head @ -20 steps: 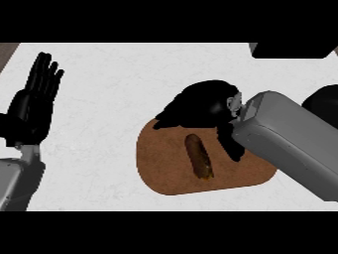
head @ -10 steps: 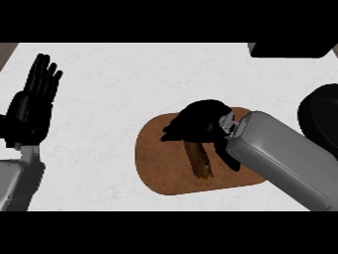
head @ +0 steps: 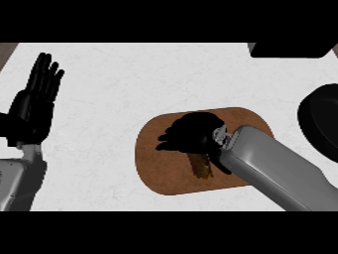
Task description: Pick the sweet potato from the cutting board and place it in the pot
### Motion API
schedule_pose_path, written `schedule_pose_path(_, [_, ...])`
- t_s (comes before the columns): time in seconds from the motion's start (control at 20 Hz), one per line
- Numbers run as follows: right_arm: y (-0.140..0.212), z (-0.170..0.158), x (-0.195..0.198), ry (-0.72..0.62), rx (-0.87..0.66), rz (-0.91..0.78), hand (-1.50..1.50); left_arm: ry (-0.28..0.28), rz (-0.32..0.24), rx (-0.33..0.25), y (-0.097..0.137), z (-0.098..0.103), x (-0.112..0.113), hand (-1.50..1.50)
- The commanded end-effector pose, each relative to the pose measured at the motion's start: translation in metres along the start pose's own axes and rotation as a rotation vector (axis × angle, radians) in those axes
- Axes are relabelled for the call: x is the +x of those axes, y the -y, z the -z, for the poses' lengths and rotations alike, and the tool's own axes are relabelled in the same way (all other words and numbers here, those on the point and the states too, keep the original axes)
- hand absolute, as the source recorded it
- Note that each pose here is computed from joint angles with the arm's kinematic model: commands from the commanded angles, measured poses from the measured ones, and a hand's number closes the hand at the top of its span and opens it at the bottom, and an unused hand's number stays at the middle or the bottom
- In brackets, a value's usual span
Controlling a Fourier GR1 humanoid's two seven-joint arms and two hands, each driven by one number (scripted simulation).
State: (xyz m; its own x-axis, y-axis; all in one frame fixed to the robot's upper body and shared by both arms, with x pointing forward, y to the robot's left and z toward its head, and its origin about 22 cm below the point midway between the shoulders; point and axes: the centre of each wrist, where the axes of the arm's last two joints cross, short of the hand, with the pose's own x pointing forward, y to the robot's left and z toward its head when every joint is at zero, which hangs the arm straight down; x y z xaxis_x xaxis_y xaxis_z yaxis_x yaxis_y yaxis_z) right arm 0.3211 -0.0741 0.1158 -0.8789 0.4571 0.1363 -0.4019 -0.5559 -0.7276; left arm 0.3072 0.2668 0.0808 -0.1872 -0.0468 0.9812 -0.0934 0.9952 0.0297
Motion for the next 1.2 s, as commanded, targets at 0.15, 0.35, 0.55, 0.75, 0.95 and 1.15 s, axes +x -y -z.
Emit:
schedule_pose_path(0.15, [-0.017, 0.019, -0.004, -0.098, 0.019, -0.054, -1.5, 0.0, -0.018, -0.011, 0.01, -0.009, -0.011, 0.0])
schedule_pose_path(0.35, [-0.03, 0.031, -0.004, -0.077, 0.026, -0.033, -1.5, 0.005, -0.005, 0.007, -0.006, -0.01, -0.005, 0.0])
schedule_pose_path(0.55, [-0.046, 0.036, -0.008, -0.068, 0.035, -0.041, -1.5, 0.014, -0.012, 0.021, -0.011, -0.004, -0.001, 0.0])
schedule_pose_path(0.75, [-0.041, 0.061, 0.005, -0.04, 0.036, -0.035, -1.5, -0.003, -0.015, 0.018, 0.002, -0.011, 0.005, 0.0])
schedule_pose_path(0.95, [-0.077, 0.069, -0.006, -0.011, 0.062, -0.014, -1.5, -0.019, -0.008, 0.022, 0.0, 0.002, -0.011, 0.0])
schedule_pose_path(1.15, [-0.068, 0.073, -0.001, 0.122, 0.049, -0.082, 1.5, 0.013, -0.003, -0.007, 0.0, -0.003, 0.001, 0.0])
